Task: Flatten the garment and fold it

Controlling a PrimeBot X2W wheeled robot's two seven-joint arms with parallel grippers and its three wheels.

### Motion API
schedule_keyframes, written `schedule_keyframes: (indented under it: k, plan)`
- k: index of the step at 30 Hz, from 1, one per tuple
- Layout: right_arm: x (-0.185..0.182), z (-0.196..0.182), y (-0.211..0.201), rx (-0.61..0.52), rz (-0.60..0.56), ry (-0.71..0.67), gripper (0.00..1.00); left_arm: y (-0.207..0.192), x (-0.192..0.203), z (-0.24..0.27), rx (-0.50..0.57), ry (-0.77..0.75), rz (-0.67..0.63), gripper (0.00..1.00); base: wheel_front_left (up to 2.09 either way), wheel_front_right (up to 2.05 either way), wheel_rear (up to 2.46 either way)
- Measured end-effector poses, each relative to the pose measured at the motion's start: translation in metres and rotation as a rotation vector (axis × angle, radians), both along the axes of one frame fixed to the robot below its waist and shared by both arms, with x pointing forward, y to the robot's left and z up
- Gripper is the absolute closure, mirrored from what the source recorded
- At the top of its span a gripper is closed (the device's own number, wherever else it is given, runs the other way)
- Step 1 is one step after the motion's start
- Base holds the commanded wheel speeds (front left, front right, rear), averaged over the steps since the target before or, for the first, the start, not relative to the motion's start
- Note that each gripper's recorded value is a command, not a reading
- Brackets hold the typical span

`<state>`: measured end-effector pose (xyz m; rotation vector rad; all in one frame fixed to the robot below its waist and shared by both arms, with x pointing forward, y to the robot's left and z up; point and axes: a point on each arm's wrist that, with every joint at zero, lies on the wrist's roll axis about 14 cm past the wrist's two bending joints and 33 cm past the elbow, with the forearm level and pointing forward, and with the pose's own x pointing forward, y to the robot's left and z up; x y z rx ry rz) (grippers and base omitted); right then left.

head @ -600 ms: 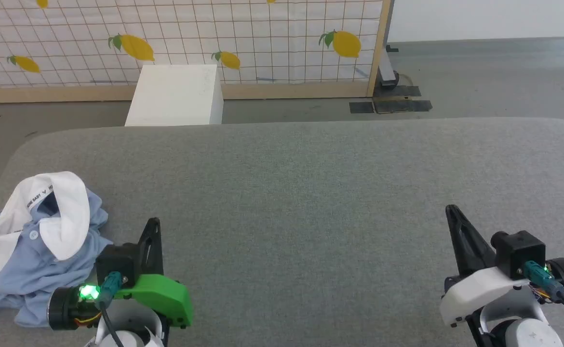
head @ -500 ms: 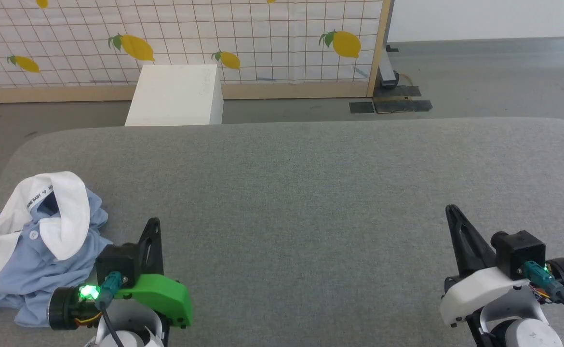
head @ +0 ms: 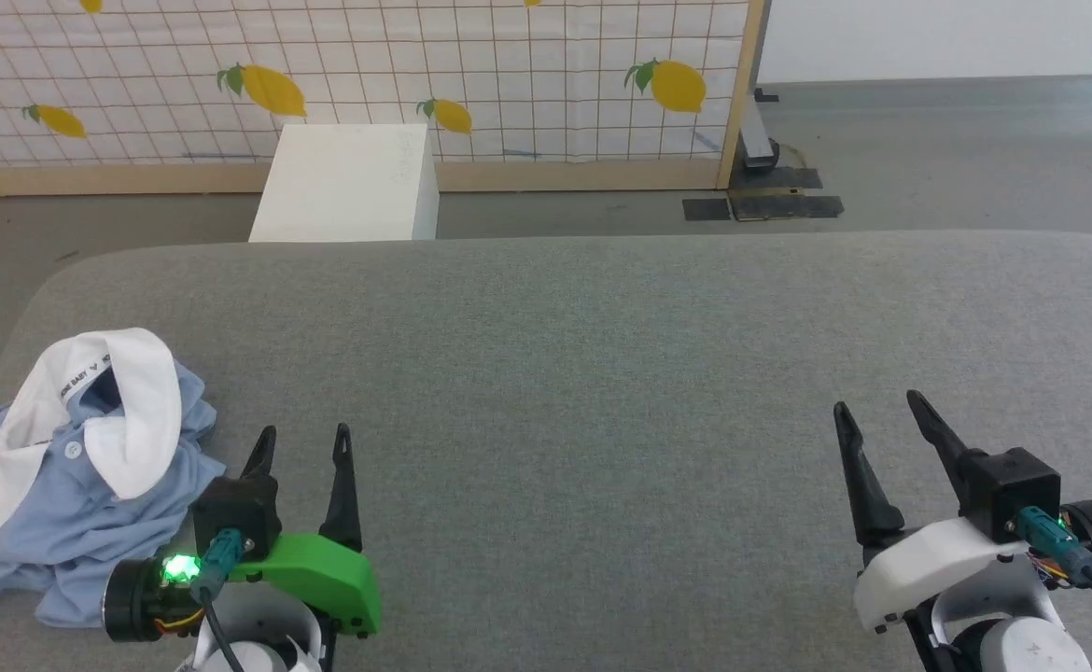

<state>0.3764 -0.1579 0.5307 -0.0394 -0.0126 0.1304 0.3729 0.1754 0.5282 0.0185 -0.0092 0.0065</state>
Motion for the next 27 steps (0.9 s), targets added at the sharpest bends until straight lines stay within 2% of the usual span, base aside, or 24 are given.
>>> schedule_keyframes:
  k: [27]
  plan:
    - [0.019, 0.000, 0.057, 0.028, 0.163, -0.015, 0.00, 0.061, -0.034, 0.001, -0.017, -0.036, 0.217, 0.00, 0.00, 0.00, 0.00]
